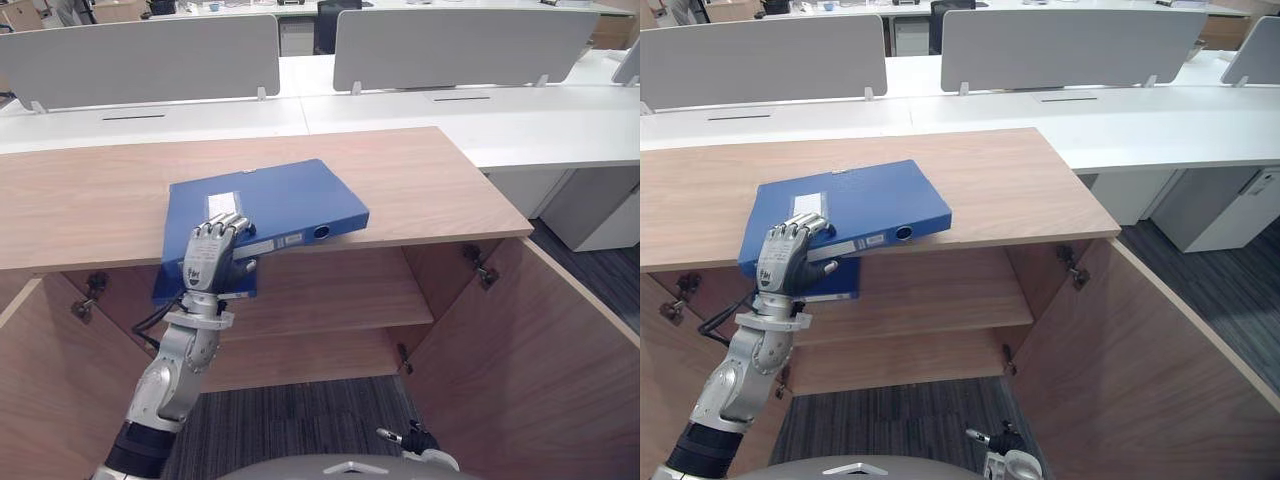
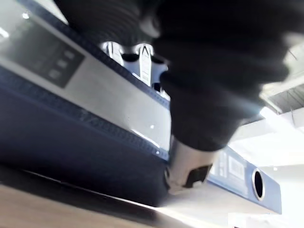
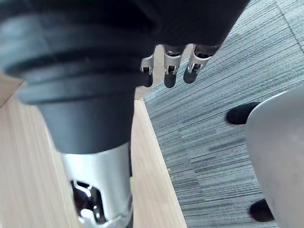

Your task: Walk over to the cabinet, pick up the folder, carry it to the office cabinet, place the folder inside the office cabinet, then close the office cabinet door

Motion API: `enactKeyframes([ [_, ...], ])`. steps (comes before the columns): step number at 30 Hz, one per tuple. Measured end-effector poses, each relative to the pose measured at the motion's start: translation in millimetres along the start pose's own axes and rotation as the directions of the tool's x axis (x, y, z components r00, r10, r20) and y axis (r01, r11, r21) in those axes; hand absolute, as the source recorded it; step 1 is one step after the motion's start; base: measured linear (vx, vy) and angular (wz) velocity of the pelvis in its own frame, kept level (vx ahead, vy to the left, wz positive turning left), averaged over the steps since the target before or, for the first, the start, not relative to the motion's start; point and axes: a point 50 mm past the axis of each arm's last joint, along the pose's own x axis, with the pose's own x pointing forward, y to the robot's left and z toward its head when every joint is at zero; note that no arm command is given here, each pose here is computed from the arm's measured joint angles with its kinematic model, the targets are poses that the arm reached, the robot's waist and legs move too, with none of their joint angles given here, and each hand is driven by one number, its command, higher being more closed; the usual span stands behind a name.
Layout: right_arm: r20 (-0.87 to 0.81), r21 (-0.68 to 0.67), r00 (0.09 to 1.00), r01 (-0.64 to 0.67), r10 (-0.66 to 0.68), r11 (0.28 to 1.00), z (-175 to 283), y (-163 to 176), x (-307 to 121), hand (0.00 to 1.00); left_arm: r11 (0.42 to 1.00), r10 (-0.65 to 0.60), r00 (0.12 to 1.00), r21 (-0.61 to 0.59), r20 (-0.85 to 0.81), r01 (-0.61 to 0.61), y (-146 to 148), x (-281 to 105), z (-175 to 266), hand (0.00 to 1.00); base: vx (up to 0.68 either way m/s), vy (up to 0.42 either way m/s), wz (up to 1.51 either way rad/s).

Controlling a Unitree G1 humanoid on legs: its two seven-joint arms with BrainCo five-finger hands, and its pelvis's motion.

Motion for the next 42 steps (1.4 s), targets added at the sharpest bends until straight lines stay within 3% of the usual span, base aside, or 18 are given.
enactKeyframes([
  [3,0.046,-0.014,0.999,-0.025,0.025,1.0,7.4,6.3,-0.9,0.0,0.981,0.058,0.997,-0.188,0.056,-0.046,5.8,1.1,27.6,1.0,-0.01,-0.002,-0.07],
  [7,0.123,-0.024,0.991,-0.058,0.061,0.998,22.1,15.7,-2.1,0.0,0.894,0.138,0.984,-0.442,0.109,-0.077,14.9,1.9,58.3,1.0,-0.04,-0.001,-0.15],
  [14,0.21,0.03,0.974,-0.092,0.084,0.995,34.9,26.9,-8.0,0.0,0.759,0.225,0.973,-0.636,0.055,-0.139,28.2,4.2,70.5,1.0,-0.06,-0.008,-0.09],
  [17,0.347,0.072,0.929,-0.163,0.128,0.984,59.7,41.5,-19.5,0.0,0.7,0.277,0.961,-0.688,0.014,-0.192,37.1,3.9,72.9,1.0,-0.04,-0.001,-0.04],
  [25,0.759,0.154,0.634,-0.393,0.146,0.907,139.8,67.3,-86.4,0.0,0.539,0.397,0.903,-0.756,-0.162,-0.372,61.7,-6.6,63.9,1.0,0.0,0.0,-0.01],
  [31,0.904,0.161,0.421,-0.481,0.066,0.862,175.7,62.8,-130.0,0.0,0.465,0.419,0.861,-0.747,-0.288,-0.476,65.7,-12.7,49.9,1.0,0.0,0.0,0.0],
  [34,0.947,0.154,0.32,-0.511,0.021,0.846,188.2,57.9,-149.2,0.0,0.46,0.432,0.845,-0.729,-0.315,-0.506,67.8,-14.3,45.1,1.0,0.0,0.0,0.0],
  [42,0.996,0.076,0.089,-0.604,-0.028,0.793,222.8,61.2,-186.0,0.0,0.393,0.41,0.842,-0.766,-0.35,-0.509,67.9,-14.2,40.8,1.0,0.0,0.0,0.0],
])
